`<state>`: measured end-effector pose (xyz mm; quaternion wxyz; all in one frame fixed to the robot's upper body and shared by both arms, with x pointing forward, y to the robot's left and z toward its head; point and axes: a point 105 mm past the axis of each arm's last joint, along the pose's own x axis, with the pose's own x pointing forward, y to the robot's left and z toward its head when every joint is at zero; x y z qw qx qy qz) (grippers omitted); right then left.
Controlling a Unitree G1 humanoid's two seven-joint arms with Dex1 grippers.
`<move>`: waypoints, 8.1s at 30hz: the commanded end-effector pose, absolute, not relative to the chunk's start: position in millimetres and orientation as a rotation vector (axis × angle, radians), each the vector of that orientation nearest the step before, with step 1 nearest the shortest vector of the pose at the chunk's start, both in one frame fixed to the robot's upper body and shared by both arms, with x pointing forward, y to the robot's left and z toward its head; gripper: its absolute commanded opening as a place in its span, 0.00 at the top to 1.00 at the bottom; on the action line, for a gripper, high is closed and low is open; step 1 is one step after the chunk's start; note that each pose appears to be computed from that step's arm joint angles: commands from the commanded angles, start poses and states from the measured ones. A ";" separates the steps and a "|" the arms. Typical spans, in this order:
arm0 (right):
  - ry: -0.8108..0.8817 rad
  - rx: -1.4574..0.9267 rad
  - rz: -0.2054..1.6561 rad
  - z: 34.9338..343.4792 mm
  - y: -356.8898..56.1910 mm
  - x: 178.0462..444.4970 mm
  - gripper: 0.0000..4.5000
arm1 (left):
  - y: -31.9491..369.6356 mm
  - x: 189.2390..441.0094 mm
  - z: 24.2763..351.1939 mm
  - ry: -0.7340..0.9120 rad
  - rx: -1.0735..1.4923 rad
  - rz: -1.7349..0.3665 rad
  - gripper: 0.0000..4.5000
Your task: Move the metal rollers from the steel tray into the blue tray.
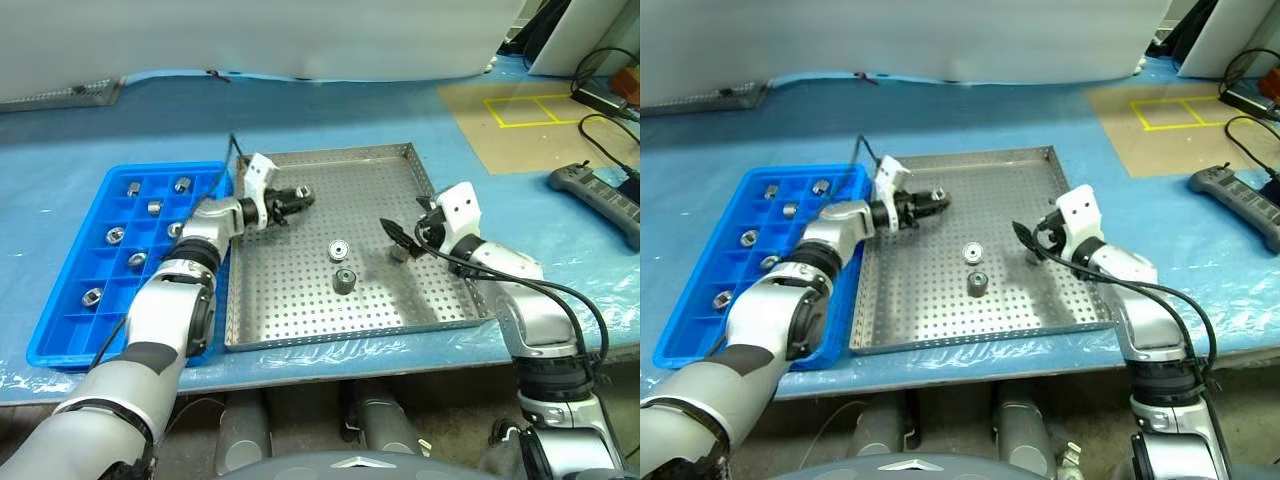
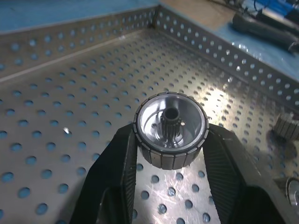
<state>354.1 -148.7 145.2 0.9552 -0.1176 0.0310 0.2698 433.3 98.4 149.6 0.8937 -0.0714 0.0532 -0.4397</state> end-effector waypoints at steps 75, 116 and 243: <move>0.002 -0.225 1.074 152.4 -44.1 380.7 0.00 | 178.1 329.3 207.7 0.034 0.047 -0.923 0.19; -0.005 -0.134 1.261 182.8 82.7 373.2 0.60 | 284.3 337.9 233.8 -0.223 0.029 -0.141 0.18; 0.049 -0.156 1.260 175.9 47.5 354.2 0.62 | 241.1 382.0 249.2 -0.342 -0.063 -0.371 0.18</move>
